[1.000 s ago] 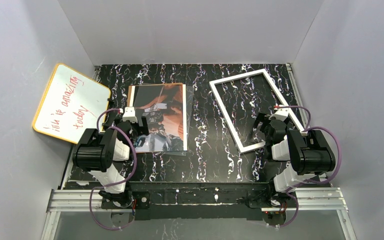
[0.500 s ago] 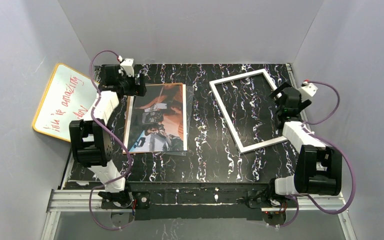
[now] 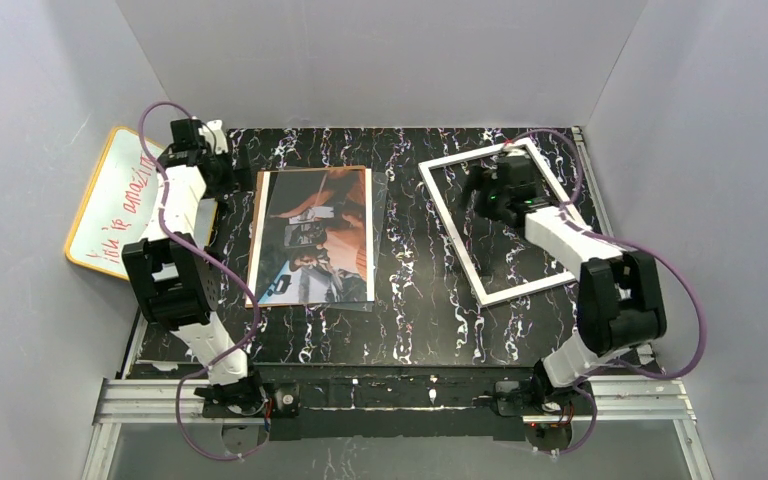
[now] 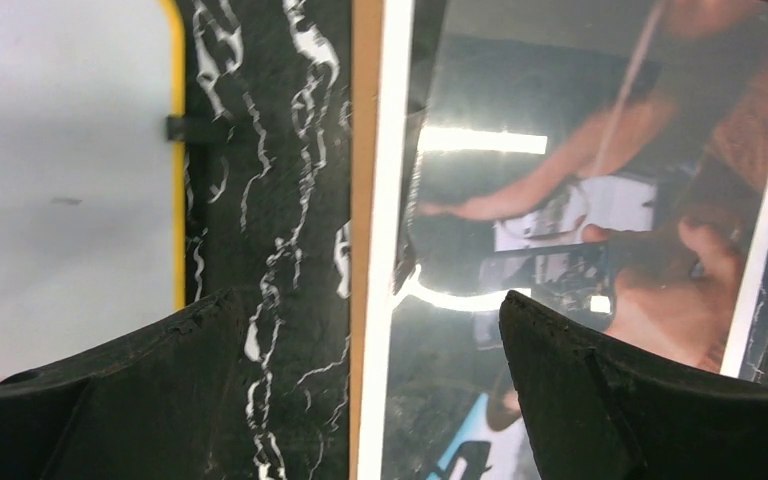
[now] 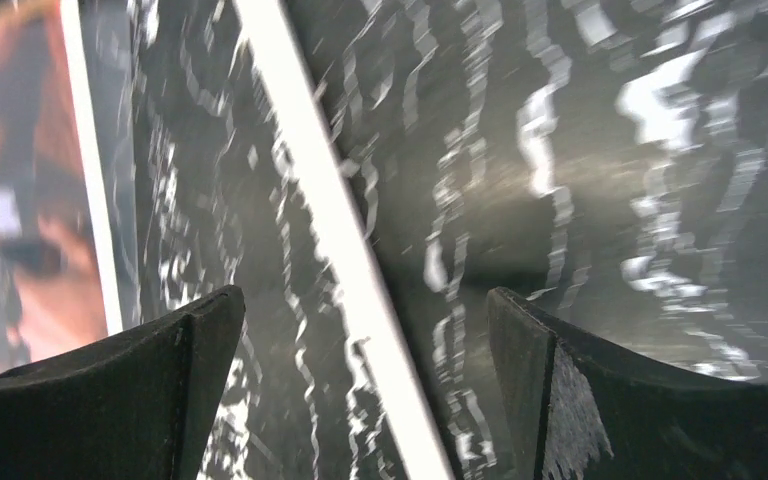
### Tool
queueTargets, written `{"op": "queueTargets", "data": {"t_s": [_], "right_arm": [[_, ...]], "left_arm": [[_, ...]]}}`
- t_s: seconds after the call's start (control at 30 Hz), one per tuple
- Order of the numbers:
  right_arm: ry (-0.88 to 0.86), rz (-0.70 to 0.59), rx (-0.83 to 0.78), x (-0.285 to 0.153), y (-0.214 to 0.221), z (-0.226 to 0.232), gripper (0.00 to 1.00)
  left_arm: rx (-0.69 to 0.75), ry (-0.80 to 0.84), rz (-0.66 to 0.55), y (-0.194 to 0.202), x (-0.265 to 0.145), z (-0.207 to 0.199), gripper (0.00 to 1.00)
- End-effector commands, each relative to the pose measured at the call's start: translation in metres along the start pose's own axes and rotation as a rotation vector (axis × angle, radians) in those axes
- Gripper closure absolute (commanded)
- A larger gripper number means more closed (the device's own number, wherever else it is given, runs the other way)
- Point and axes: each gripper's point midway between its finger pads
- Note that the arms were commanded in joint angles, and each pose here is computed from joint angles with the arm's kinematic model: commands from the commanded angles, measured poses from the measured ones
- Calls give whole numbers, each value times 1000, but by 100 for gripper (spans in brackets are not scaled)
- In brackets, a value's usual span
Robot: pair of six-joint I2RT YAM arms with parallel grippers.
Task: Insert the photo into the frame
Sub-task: Turn over the photo frame at the center of the board.
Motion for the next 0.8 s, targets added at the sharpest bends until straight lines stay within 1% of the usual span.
{"op": "queueTargets", "data": {"t_s": [0.0,0.1,0.17,0.4,0.5,0.6,0.77], "right_arm": [[-76,171,-159,6,46,32,1],[-82,251,-218,16,66,42,1],[-55,286,-243,23,75,38,1],[9,346,-288,36,91,24,9],[30,362,-318,40,99,24,16],[82,374,-388,43,111,28,24],[187,380,-478,47,122,30,41]], "left_arm": [[-19,29,66,18,-17,2,2],[-23,92,118,34,-18,-9,2],[-37,125,148,43,-19,-14,2],[-65,219,208,65,-27,-34,2],[-52,240,221,71,-33,-44,2],[-33,249,233,76,-35,-52,2],[4,256,259,85,-36,-66,2]]}}
Point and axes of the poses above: each gripper's point midway between its finger pads, its own x axis out along the fingers, its own z axis along the line the jaws close on, y = z × x
